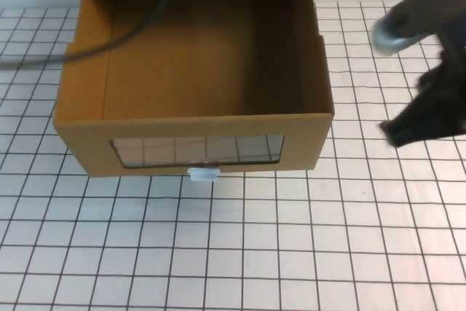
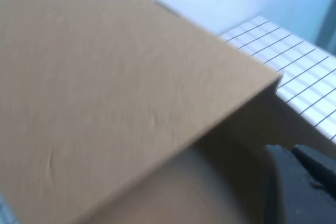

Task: Open the shoe box
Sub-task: 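Pull the top drawer of the cardboard box fully open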

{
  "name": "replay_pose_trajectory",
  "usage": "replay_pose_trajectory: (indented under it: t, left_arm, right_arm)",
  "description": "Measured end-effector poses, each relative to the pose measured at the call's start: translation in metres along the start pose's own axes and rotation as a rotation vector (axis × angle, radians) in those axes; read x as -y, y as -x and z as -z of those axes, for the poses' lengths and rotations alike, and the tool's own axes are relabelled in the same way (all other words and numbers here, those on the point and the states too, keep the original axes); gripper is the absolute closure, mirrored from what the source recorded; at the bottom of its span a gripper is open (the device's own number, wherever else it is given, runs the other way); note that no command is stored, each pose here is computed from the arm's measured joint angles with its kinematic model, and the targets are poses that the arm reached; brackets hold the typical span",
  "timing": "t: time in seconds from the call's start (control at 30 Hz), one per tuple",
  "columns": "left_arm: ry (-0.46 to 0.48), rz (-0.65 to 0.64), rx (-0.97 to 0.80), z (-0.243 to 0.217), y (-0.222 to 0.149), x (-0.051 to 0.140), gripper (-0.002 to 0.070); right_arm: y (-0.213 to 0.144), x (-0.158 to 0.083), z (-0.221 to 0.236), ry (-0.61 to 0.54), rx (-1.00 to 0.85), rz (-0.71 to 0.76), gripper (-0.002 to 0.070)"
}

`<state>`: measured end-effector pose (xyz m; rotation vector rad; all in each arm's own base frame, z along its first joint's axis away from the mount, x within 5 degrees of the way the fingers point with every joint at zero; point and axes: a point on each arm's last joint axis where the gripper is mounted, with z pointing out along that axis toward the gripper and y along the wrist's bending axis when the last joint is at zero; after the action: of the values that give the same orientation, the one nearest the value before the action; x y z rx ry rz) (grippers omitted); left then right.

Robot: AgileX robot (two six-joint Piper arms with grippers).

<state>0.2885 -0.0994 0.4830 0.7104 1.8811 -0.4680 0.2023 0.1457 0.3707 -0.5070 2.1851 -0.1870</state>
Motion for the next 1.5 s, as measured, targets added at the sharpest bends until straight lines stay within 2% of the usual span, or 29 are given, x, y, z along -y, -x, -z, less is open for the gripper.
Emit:
replay_pose_trajectory:
  t: [0.17, 0.33, 0.5, 0.7, 0.8, 0.93, 1.07, 1.3, 1.4, 1.5]
  left_arm:
    - [0.097, -0.007, 0.061, 0.039, -0.050, 0.025, 0.0677]
    - [0.204, -0.008, 0.178, 0.083, -0.118, 0.056, 0.0677]
    - [0.317, -0.022, 0.339, 0.125, -0.184, 0.085, 0.0677]
    - [0.371, -0.093, 0.556, 0.163, -0.254, 0.118, 0.0677]
    - [0.370, -0.090, 0.548, 0.156, -0.272, 0.119, 0.0677]
    - [0.361, -0.056, 0.452, 0.136, -0.288, 0.111, 0.0677]
    - [0.422, -0.020, 0.399, 0.116, -0.307, 0.098, 0.0677]
    - [0.535, 0.025, 0.368, 0.098, -0.345, 0.084, 0.0677]
    - [0.537, 0.031, 0.355, 0.095, -0.350, 0.084, 0.0677]
    - [0.500, 0.036, 0.319, 0.092, -0.353, 0.086, 0.0677]
  right_arm:
    - [-0.012, 0.043, 0.009, 0.053, -0.076, -0.128, 0.0687]
    - [-0.027, 0.066, 0.036, 0.157, -0.018, -0.230, 0.0689]
    - [-0.058, 0.070, 0.050, 0.183, 0.080, -0.296, 0.0689]
    - [-0.106, 0.060, 0.064, 0.227, 0.302, -0.378, 0.0689]
    - [-0.130, 0.055, 0.063, 0.240, 0.400, -0.418, 0.0689]
    - [-0.156, 0.049, 0.062, 0.254, 0.474, -0.466, 0.0689]
    - [-0.171, 0.044, 0.056, 0.264, 0.534, -0.485, 0.0689]
    - [-0.176, 0.040, 0.049, 0.283, 0.588, -0.515, 0.0689]
    - [-0.176, 0.040, 0.050, 0.285, 0.599, -0.518, 0.0689]
    - [-0.176, 0.041, 0.050, 0.285, 0.601, -0.518, 0.0689]
